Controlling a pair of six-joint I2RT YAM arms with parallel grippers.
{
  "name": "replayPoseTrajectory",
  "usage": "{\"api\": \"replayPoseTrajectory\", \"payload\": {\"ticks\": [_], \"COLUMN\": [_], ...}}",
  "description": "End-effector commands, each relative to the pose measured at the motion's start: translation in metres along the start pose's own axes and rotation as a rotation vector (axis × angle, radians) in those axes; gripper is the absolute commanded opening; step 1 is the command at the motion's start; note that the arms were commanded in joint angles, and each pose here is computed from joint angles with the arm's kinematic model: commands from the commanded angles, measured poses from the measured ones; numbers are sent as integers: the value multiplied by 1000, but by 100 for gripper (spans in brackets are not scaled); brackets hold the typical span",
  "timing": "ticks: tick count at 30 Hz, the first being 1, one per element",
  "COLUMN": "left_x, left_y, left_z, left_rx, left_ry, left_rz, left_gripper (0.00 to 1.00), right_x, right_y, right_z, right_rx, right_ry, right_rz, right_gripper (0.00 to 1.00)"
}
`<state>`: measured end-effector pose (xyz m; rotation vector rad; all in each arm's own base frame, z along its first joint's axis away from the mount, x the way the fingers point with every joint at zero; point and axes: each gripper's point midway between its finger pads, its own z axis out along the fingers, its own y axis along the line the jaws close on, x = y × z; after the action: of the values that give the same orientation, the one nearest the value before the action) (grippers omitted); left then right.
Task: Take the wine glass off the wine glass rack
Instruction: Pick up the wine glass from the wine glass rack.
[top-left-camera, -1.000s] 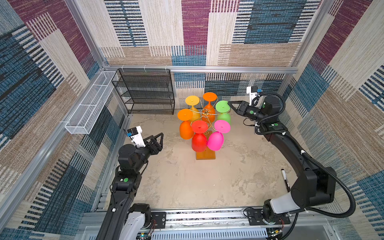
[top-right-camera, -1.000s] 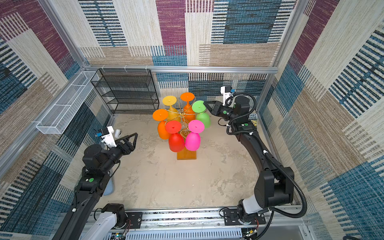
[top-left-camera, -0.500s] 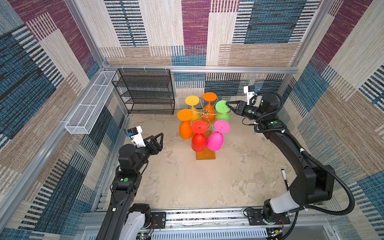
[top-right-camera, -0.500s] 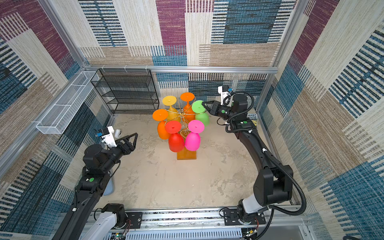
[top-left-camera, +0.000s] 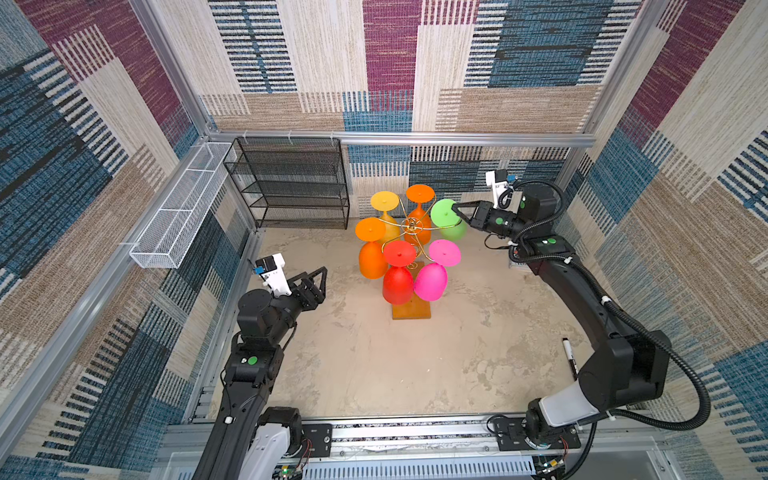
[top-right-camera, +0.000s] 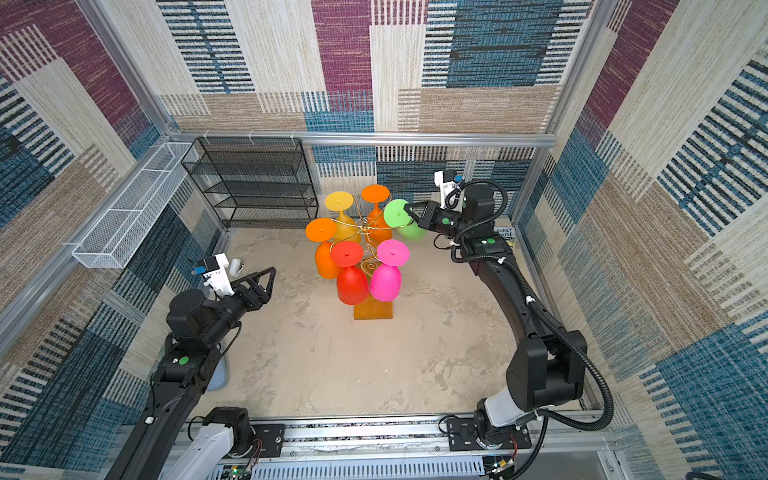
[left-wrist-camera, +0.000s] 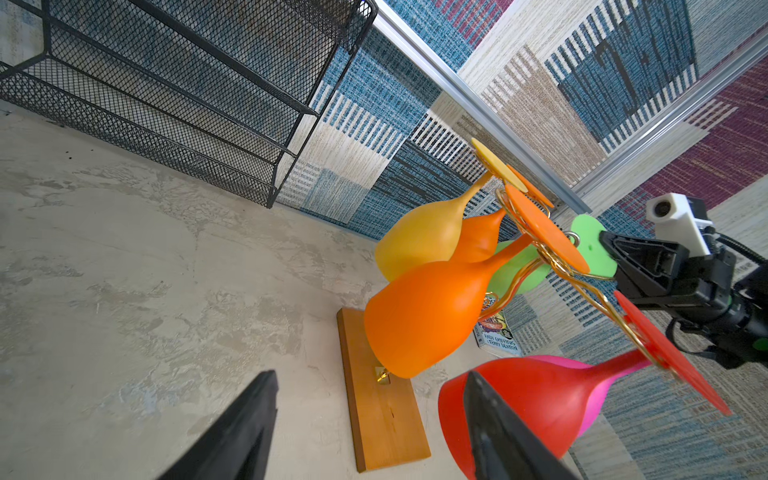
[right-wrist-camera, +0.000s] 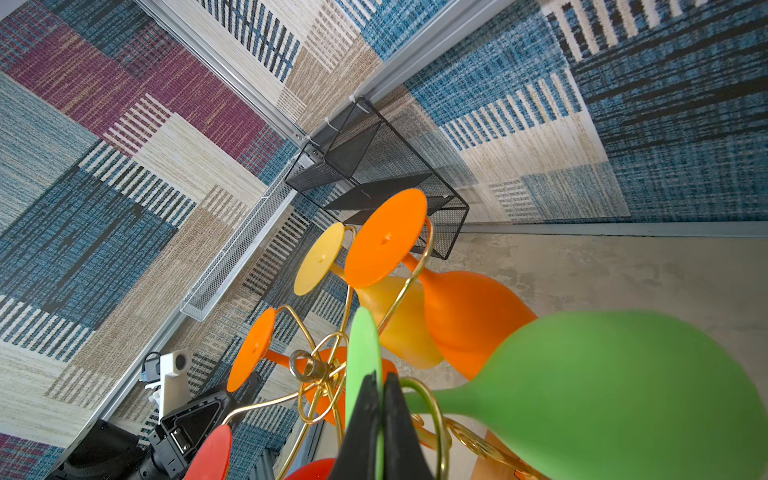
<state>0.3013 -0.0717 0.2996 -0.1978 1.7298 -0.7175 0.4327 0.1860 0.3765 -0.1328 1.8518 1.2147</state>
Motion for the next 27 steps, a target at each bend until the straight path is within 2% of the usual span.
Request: {"api": "replayPoseTrajectory", "payload": {"ticks": [1,12,27], "left_x": [-3,-3,-2], "left_y": [-3,-3,-2], "left_z": [0,-1,-1], "left_rx": [16,15,16], "left_ry": [-17,-18,-16], "left_rz": [27,29,27], "left_gripper": [73,73,73], "right_x": [-3,-12,-14], "right_y": [-2,10,10], "right_z": [-1,-1,-19], "right_rx": [30,-29,-132], "right_ry": [-7,-19,-14], "right_rz": [36,117,234], "right_gripper": [0,0,0]}}
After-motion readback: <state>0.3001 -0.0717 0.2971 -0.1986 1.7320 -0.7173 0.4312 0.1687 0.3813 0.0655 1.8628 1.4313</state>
